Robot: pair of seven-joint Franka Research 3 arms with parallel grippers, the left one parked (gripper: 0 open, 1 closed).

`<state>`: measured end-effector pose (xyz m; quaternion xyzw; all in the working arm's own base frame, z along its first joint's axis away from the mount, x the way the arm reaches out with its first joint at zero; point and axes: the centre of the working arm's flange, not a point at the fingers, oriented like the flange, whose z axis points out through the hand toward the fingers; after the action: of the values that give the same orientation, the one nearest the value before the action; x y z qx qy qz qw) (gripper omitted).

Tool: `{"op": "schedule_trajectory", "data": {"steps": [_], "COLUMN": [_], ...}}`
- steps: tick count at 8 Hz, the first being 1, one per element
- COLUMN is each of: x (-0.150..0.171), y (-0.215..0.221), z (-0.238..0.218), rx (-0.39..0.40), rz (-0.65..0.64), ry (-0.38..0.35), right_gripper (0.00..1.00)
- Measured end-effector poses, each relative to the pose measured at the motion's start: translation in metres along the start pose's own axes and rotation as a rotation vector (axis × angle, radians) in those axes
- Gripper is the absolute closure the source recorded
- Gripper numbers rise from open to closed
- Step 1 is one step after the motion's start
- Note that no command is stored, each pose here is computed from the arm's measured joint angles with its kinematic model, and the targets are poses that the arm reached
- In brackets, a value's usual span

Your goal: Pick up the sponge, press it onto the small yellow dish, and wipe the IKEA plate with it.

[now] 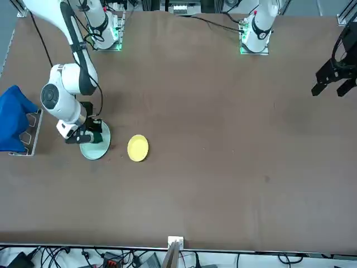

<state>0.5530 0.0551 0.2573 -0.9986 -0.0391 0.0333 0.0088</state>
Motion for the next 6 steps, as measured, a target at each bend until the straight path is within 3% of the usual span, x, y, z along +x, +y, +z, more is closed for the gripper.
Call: {"op": "schedule_trajectory", "data": {"steps": [6], "x": [-0.001], "y": [0.002], "z": [0.032], "rx": [-0.010], "rz": [0.001], "ry": [-0.014], "right_gripper": [0.78]}}
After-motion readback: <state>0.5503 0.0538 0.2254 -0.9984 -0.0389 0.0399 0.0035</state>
